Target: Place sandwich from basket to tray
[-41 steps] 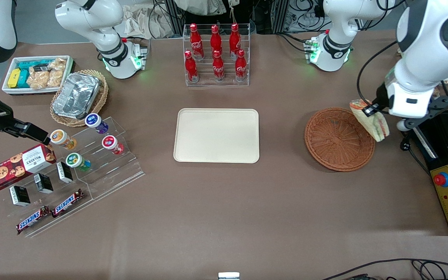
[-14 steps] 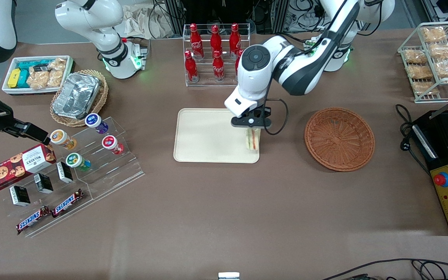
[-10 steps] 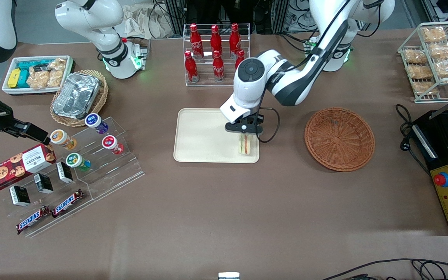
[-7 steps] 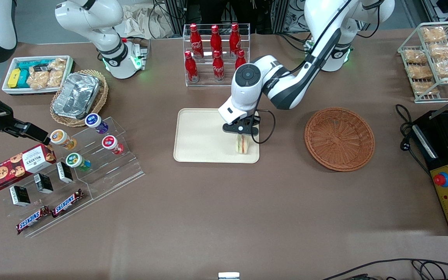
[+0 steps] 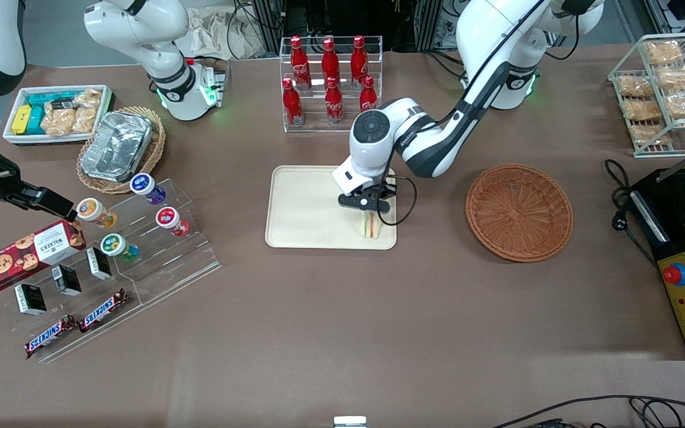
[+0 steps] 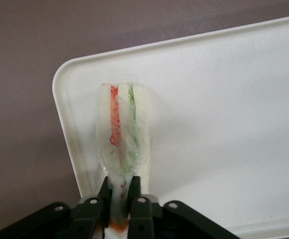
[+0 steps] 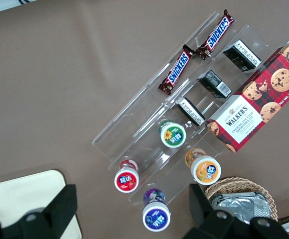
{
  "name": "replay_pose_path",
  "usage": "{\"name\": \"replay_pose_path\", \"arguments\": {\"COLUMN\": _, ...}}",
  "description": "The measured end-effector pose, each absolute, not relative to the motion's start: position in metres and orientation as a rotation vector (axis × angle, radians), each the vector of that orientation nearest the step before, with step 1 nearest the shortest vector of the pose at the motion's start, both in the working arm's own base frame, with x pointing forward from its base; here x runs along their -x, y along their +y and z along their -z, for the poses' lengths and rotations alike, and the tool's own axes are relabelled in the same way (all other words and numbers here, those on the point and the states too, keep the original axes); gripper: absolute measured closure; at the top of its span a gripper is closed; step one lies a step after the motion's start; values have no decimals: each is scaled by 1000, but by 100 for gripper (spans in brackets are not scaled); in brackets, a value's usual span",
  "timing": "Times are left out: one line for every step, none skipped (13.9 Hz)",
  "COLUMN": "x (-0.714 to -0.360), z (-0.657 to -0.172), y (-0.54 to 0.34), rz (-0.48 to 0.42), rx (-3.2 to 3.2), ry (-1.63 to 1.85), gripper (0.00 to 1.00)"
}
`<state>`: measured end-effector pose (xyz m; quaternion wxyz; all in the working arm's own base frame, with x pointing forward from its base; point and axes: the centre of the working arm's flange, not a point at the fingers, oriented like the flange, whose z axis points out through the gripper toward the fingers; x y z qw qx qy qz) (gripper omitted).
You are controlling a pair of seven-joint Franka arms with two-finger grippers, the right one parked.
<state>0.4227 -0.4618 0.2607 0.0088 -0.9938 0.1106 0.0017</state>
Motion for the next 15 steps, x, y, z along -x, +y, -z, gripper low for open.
{"name": "replay_pose_path", "arguments": {"x": -424, "z": -261, "y": -461, "rz": 20, "rx": 3093, "ry": 346, "gripper": 63}}
{"name": "replay_pose_path", "arguments": {"x": -426, "z": -264, "y": -460, "rz": 39, "rx": 3084, "ry": 338, "gripper": 55}}
{"name": "replay_pose_path", "arguments": {"x": -429, "z": -270, "y": -457, "rz": 51, "rx": 3072, "ry": 331, "gripper": 44}}
{"name": "replay_pose_path", "arguments": {"x": -433, "z": -280, "y": -451, "rz": 53, "rx": 3052, "ry": 315, "gripper": 35}}
{"name": "replay_pose_path", "arguments": {"x": -440, "z": -295, "y": -444, "rz": 57, "rx": 3026, "ry": 297, "gripper": 24}}
{"name": "replay_pose_path", "arguments": {"x": -447, "z": -314, "y": -433, "rz": 60, "rx": 3000, "ry": 288, "gripper": 15}}
{"name": "replay_pose_path", "arguments": {"x": -457, "z": -334, "y": -418, "rz": 62, "rx": 2976, "ry": 286, "gripper": 4}}
{"name": "replay_pose_path", "arguments": {"x": -467, "z": -353, "y": -399, "rz": 59, "rx": 2955, "ry": 283, "gripper": 1}}
{"name": "replay_pose_path", "arguments": {"x": -478, "z": -371, "y": -378, "rz": 47, "rx": 2941, "ry": 285, "gripper": 1}}
{"name": "replay_pose_path", "arguments": {"x": -488, "z": -389, "y": -356, "rz": 25, "rx": 2939, "ry": 292, "gripper": 1}}
{"name": "replay_pose_path", "arguments": {"x": -498, "z": -405, "y": -333, "rz": -4, "rx": 2941, "ry": 292, "gripper": 1}}
{"name": "replay_pose_path", "arguments": {"x": -507, "z": -421, "y": -308, "rz": -33, "rx": 2941, "ry": 290, "gripper": 1}}
{"name": "replay_pose_path", "arguments": {"x": -516, "z": -436, "y": -282, "rz": -51, "rx": 2936, "ry": 285, "gripper": 1}}
{"name": "replay_pose_path", "arguments": {"x": -521, "z": -450, "y": -259, "rz": -62, "rx": 2928, "ry": 266, "gripper": 1}}
{"name": "replay_pose_path", "arguments": {"x": -524, "z": -461, "y": -239, "rz": -67, "rx": 2921, "ry": 232, "gripper": 0}}
